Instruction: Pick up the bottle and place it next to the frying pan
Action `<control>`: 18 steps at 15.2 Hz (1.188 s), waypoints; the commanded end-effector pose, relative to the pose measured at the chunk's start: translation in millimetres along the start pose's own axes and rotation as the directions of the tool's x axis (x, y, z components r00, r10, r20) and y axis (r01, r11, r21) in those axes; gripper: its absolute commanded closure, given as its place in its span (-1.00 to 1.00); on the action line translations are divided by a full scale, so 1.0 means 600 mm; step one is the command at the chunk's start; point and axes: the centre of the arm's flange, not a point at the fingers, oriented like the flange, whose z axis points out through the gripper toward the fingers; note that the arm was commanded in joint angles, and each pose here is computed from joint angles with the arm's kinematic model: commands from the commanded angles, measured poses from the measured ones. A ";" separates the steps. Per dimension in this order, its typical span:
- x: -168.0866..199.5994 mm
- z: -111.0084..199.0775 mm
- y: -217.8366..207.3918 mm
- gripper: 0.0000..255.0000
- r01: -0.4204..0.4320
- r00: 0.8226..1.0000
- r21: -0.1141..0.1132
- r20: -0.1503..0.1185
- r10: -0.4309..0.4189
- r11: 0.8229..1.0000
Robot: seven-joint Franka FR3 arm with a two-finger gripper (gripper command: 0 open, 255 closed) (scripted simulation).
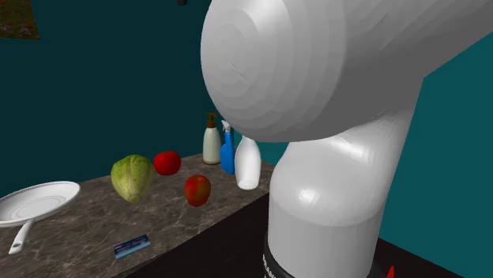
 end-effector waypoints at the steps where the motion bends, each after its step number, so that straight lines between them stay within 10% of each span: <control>1: 0.000 0.000 0.000 -1.00 0.000 1.000 0.000 0.000 0.000 1.000; 18: 0.084 0.239 0.281 -1.00 -0.013 0.999 0.011 0.039 0.012 1.000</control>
